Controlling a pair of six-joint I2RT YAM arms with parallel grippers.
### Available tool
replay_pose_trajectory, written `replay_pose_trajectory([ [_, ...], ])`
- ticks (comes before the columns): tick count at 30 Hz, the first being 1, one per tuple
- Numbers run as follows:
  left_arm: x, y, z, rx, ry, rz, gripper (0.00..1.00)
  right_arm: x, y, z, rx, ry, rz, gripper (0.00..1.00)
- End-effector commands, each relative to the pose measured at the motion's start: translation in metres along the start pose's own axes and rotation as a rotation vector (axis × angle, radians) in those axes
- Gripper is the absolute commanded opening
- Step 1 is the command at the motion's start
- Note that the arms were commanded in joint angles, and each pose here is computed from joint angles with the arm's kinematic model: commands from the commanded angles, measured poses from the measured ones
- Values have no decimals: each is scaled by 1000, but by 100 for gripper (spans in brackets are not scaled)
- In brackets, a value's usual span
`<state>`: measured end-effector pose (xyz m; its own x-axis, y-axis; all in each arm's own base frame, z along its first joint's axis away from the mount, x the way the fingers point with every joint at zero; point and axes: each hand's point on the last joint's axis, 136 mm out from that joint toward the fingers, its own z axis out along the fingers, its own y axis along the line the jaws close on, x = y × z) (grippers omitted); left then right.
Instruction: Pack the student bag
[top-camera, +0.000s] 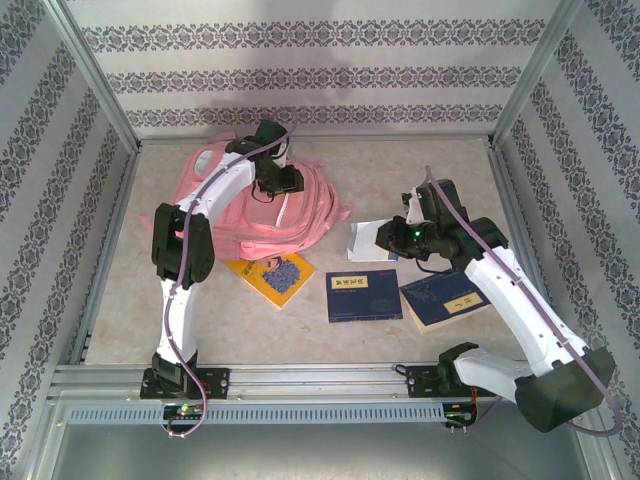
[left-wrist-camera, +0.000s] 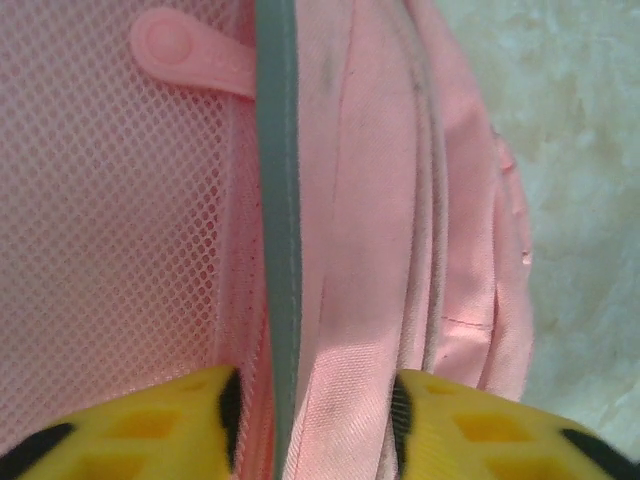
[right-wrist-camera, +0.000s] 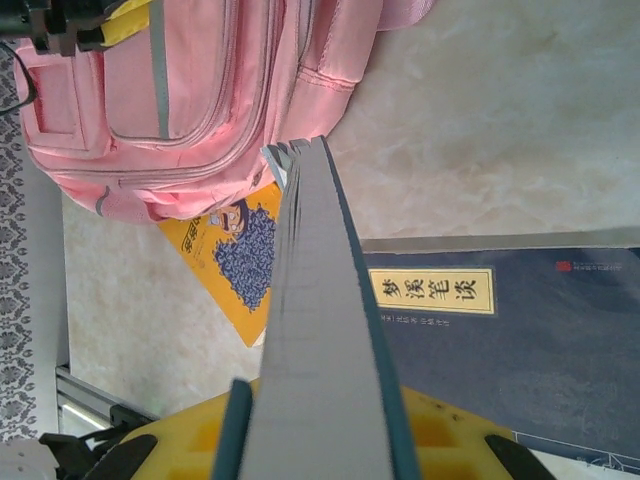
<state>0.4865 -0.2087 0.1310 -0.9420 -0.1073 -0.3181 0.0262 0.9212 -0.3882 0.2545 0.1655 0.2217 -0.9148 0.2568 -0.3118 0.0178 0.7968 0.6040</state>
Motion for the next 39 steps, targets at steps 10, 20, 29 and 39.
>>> replay_pose_trajectory([
  [10, -11, -5, -28, 116, -28, 2, 0, -41, -4, 22, 31, -52, 29, 0],
  [20, -37, -11, -123, 215, -176, -18, 0, -106, 23, 68, -108, -70, 110, 0],
  [29, -36, -15, -159, 307, -218, -9, 0, -151, 73, 121, -326, 0, 113, 0],
  [39, -6, -2, -160, 168, -165, -58, 46, -165, 160, 123, -561, 30, 98, 0],
])
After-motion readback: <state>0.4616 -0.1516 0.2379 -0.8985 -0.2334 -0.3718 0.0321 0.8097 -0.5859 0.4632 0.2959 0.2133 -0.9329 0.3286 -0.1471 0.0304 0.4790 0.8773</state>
